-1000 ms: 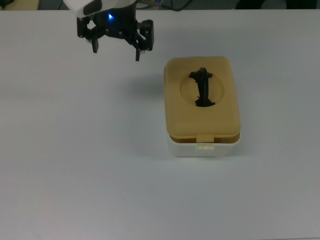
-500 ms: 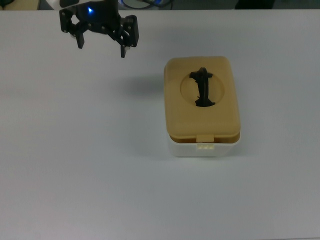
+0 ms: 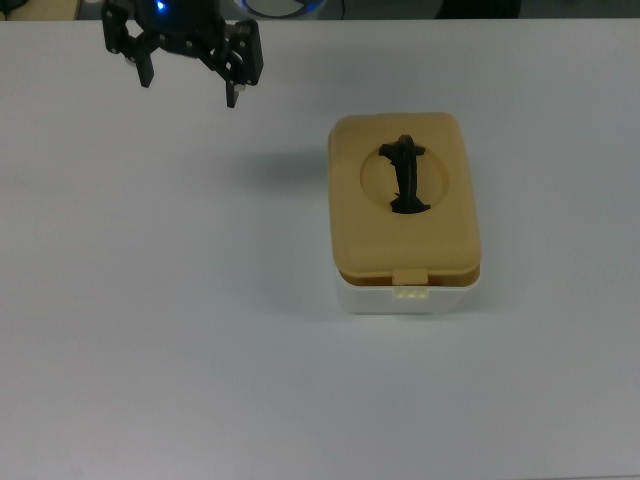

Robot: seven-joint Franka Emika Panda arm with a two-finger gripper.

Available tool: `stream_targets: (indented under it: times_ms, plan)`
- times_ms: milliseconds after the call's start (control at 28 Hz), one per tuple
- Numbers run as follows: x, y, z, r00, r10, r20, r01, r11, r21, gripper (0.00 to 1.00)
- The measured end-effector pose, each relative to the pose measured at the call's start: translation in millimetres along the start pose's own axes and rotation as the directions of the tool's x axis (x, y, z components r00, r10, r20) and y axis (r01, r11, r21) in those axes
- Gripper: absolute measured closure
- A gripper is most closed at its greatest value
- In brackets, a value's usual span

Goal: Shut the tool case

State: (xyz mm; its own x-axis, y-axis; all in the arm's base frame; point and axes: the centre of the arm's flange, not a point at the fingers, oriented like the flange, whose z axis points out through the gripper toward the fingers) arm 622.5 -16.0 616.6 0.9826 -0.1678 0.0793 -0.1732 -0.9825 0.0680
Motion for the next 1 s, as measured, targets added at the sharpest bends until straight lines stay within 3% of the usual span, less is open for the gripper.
stream_targets:
  times_ms: [1000]
  plan:
    - [-3.8, 3.4, -8.0, 1.000, -0.029, -0.003, 0.029, 0.999, 0.025, 0.00]
